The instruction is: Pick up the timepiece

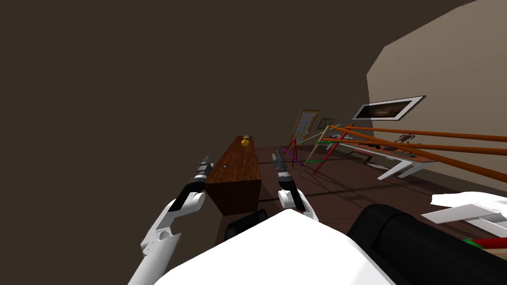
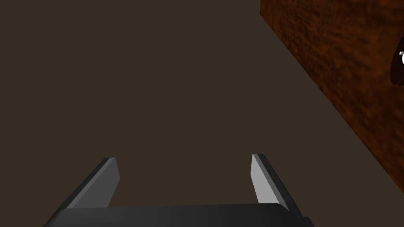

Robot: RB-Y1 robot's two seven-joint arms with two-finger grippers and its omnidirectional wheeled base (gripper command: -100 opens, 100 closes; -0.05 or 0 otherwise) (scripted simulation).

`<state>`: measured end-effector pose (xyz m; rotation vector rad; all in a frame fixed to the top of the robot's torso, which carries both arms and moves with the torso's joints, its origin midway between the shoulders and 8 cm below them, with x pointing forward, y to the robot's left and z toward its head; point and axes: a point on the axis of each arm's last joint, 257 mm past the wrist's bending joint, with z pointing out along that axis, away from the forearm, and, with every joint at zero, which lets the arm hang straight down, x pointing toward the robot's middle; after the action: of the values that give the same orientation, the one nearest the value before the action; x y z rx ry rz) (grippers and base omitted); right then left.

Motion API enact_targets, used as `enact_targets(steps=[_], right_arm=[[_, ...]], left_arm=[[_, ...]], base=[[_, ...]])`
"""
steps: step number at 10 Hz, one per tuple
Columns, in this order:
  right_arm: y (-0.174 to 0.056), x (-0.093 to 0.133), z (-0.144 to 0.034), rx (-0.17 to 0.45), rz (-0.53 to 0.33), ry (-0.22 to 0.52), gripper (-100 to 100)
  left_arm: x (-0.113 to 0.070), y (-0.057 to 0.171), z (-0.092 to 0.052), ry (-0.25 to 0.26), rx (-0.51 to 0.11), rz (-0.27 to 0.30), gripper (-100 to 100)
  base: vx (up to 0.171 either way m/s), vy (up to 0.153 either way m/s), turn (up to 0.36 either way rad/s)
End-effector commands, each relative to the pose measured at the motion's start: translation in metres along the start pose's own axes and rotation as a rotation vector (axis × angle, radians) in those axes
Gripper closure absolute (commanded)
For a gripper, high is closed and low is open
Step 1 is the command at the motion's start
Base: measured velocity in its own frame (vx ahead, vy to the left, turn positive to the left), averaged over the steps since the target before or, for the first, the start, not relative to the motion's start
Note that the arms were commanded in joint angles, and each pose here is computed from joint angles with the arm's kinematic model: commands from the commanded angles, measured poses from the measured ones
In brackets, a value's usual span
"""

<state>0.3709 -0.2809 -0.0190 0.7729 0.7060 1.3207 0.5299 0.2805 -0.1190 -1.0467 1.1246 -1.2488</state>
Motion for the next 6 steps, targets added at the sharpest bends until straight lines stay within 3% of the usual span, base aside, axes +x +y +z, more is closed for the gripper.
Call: enact_targets(steps=[1,2,3,4,5,6], right_arm=[[0.0,0.0,0.0,0.0,0.0,0.0,0],[0.0,0.0,0.0,0.0,0.0,0.0,0],[0.0,0.0,0.0,0.0,0.0,0.0,0],[0.0,0.0,0.0,0.0,0.0,0.0,0],[0.0,0.0,0.0,0.0,0.0,0.0,0],[0.0,0.0,0.0,0.0,0.0,0.0,0]], left_arm=[[0.0,0.014,0.014,0.008,-0.052,0.015,-100],[0.0,0.02,0.016,0.007,-0.074,0.015,-100],[0.0,0.03,0.027,0.014,-0.11,0.028,-100],[-0.001,0.036,0.027,0.013,-0.134,0.029,-100],[-0.001,0.042,0.038,0.02,-0.166,0.043,-100],[-0.002,0.052,0.037,0.018,-0.196,0.043,-100]], base=[[-0.002,-0.019,0.008],[0.0,-0.016,0.0],[-0.001,-0.021,0.002],[-0.001,-0.016,0.001],[-0.002,-0.015,-0.001],[-0.002,-0.014,-0.005]])
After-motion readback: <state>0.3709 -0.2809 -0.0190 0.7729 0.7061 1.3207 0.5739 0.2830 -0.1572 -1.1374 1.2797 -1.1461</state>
